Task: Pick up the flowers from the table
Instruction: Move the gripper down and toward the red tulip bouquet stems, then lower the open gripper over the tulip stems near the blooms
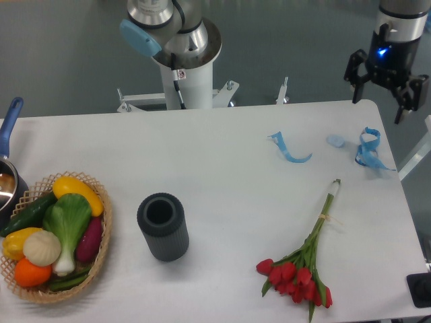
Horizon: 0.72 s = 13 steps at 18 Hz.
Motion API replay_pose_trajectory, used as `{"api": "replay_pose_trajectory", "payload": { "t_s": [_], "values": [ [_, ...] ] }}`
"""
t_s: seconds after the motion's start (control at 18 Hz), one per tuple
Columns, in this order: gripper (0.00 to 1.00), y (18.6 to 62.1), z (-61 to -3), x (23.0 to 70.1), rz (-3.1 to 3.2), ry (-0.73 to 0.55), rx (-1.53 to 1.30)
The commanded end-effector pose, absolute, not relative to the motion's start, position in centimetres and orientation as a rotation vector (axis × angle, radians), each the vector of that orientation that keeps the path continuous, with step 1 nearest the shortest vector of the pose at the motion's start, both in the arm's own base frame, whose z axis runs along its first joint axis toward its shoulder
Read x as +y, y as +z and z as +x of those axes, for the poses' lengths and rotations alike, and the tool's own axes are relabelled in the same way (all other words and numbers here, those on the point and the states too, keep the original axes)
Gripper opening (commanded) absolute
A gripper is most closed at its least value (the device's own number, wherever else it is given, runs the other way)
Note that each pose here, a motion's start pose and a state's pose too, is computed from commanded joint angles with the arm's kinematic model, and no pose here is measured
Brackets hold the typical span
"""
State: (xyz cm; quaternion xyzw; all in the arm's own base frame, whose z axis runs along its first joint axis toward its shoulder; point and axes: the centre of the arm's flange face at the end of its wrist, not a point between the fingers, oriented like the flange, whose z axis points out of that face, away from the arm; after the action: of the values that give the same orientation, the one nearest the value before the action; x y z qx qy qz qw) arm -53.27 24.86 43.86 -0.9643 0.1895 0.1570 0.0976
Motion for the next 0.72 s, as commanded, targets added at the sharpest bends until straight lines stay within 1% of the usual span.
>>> {"api": "replay_pose_trajectory", "payload": {
  "t_s": [0.11, 0.28, 0.56, 0.72],
  "values": [
    [1.0, 42.8, -52.4, 26.0, -2.864, 0.423, 0.438],
    [1.0, 41.6, -51.6, 28.3, -2.862, 0.373, 0.383],
    [1.0, 37.4, -50.7, 32.6, -2.878, 0.235, 0.29],
    [1.0, 34.3, -51.0, 33.6, -2.898, 0.148, 0.221]
  ]
}}
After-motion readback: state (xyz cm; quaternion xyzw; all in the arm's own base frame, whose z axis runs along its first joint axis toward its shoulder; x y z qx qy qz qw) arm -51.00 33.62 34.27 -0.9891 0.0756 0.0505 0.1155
